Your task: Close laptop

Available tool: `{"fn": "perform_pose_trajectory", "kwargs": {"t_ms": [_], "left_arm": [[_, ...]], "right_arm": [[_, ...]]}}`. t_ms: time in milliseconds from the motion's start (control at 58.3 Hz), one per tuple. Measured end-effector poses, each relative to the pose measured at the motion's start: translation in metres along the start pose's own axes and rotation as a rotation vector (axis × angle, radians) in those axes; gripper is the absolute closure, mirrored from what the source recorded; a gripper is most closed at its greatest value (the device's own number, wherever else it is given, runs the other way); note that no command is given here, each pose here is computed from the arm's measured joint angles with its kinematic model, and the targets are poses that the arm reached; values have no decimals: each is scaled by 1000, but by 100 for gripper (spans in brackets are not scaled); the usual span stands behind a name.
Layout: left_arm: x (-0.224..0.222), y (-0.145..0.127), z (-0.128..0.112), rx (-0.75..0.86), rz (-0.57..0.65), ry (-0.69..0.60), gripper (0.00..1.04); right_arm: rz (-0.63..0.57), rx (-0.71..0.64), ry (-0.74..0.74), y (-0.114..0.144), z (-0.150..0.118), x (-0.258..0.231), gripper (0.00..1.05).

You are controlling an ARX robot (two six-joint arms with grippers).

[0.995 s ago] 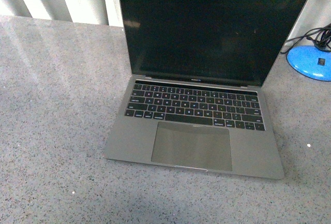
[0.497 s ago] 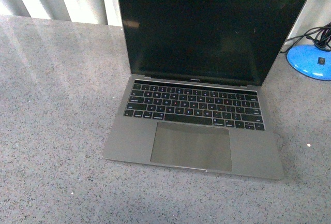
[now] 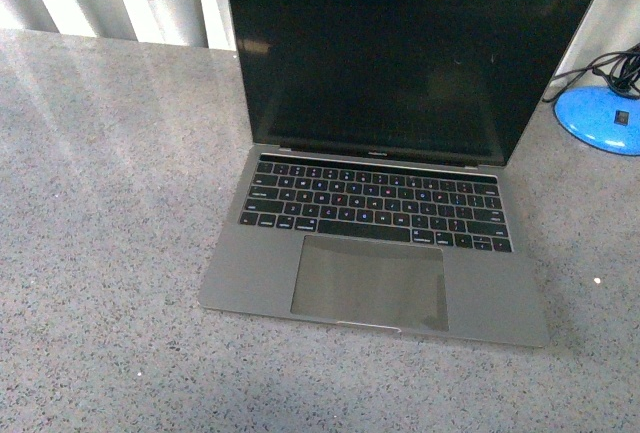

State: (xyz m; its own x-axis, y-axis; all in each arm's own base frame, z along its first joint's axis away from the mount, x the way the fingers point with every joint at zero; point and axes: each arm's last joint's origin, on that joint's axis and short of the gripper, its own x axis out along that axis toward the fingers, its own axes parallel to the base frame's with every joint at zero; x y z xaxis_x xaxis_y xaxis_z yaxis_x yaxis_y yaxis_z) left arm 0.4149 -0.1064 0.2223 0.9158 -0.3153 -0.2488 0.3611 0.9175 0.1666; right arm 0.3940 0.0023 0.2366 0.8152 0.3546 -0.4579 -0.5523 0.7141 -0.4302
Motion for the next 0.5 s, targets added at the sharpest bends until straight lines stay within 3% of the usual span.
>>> {"fn": "perform_pose_trajectory", "kwargs": {"t_ms": [274,429,497], "left_arm": [[20,-5,9,67,-94,14,101],[24,-17,3,86,-175,40,101],[26,-24,-1,97,-200,47,101]], "right_arm": [[65,-29,-23,-2,20,23,74],[89,-31,-21,1,26,35,102],[102,-26,-19,3,27,41,104]]}}
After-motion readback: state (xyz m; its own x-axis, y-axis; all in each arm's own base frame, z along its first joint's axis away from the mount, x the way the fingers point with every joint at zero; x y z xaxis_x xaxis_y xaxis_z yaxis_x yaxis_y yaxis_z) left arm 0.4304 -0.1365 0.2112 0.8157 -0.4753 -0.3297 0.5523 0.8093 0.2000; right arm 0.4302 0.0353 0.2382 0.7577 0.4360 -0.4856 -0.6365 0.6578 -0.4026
